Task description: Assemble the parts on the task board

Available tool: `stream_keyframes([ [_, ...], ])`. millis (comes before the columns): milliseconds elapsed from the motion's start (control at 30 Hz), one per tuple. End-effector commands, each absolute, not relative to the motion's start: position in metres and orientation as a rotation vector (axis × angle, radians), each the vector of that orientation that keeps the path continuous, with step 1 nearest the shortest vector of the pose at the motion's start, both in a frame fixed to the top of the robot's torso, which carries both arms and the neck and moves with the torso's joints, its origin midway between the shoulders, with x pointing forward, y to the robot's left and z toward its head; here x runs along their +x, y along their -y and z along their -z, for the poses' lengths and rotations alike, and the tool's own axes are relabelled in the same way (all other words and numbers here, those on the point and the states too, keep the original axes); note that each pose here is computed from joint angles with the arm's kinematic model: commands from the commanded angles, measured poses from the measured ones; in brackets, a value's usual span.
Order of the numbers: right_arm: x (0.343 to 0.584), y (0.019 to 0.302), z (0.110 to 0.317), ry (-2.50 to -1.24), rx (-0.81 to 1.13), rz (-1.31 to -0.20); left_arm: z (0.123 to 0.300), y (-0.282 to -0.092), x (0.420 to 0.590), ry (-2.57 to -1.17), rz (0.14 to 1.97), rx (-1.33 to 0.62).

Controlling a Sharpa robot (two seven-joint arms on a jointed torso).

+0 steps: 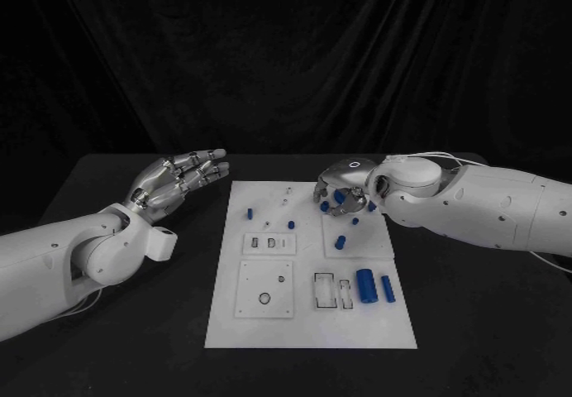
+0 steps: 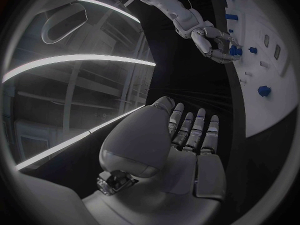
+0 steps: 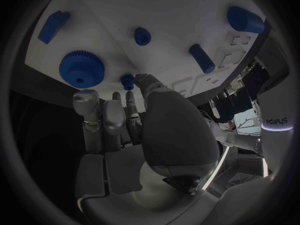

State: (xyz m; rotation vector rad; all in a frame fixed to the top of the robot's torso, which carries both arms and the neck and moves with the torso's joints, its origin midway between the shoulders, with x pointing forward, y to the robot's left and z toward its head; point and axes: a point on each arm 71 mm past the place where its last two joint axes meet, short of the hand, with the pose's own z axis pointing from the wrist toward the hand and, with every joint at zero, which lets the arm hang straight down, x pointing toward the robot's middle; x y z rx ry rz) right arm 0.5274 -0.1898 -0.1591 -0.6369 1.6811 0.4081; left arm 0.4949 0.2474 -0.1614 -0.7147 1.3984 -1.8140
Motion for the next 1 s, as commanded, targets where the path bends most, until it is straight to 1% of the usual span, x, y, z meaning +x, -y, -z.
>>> stream_keyframes([
  [33,0.5268,0.1888,0.1601,-1.669,-0.656,-0.42,0.1514,-0.2473,0.4927,-1.277,1.899,-0.648],
  [267,0.5271,0.1888,0.1591,-1.649,-0.659,-0.434,0.1519,-0.2469,0.4924,-1.287,1.895,-0.653],
  [1000,0.5311,0.1902,0.1627,-1.691,-0.668,-0.414,0.1542,-0.2428,0.4934,-1.329,1.902,-0.664],
])
